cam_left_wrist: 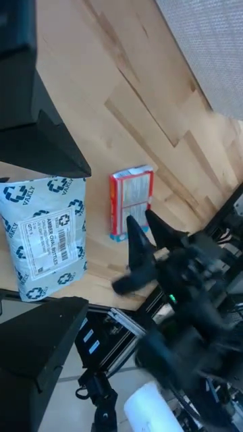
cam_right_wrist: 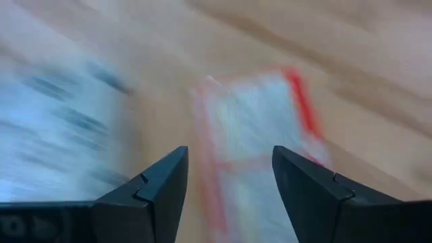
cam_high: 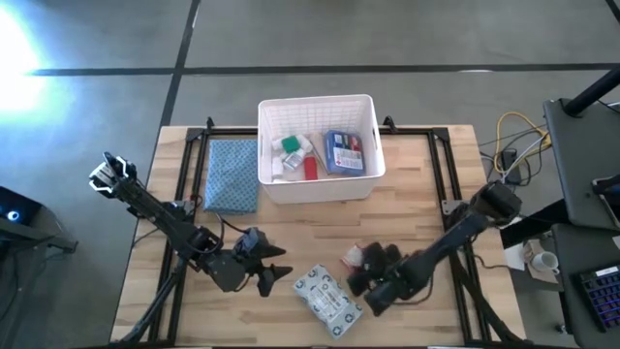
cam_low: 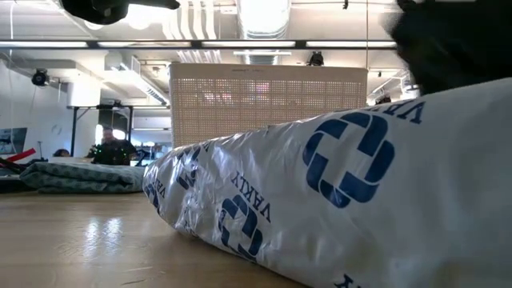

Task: Pick & place medical supplies in basket/bin
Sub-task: Put the red bandage box into the white container

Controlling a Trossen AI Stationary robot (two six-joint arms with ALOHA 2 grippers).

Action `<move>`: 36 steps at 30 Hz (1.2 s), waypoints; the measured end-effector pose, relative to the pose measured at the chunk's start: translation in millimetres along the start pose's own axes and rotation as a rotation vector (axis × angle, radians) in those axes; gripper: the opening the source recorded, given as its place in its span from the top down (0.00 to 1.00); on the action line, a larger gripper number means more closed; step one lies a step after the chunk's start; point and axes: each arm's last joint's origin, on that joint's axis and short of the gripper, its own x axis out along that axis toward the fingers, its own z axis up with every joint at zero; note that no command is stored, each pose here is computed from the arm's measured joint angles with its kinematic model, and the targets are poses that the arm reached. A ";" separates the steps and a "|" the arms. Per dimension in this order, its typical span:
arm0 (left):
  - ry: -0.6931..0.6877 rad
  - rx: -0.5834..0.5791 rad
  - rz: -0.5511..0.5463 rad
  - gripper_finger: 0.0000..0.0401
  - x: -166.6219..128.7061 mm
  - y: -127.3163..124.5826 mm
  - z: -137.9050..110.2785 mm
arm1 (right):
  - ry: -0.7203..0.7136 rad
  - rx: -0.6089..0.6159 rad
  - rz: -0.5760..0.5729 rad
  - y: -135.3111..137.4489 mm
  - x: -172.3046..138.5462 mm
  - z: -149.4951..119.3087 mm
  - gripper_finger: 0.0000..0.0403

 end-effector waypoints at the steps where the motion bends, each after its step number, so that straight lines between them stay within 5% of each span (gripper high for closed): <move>1: 0.000 0.000 0.000 0.30 0.1 0.1 0.1 | -0.024 0.007 0.057 9.4 -4.3 8.8 0.49; 5: -0.007 -0.005 0.011 0.30 2.6 1.9 2.3 | -0.102 -0.031 0.229 37.1 -27.5 47.6 0.49; 10: -0.001 -0.027 0.020 0.30 7.2 3.1 1.0 | -0.018 -0.069 0.136 22.6 -40.8 71.9 0.49; 15: 0.037 -0.056 0.019 0.30 26.3 1.6 -13.3 | 0.208 0.017 -0.008 -14.0 -25.7 58.8 0.49; 23: 0.103 -0.100 -0.040 0.30 92.0 -9.7 -38.9 | 0.334 0.092 0.002 -44.2 2.8 35.3 0.49; 36: 0.350 0.042 0.234 0.30 195.8 -27.4 -27.5 | 0.377 0.132 0.143 -39.4 27.8 18.3 0.49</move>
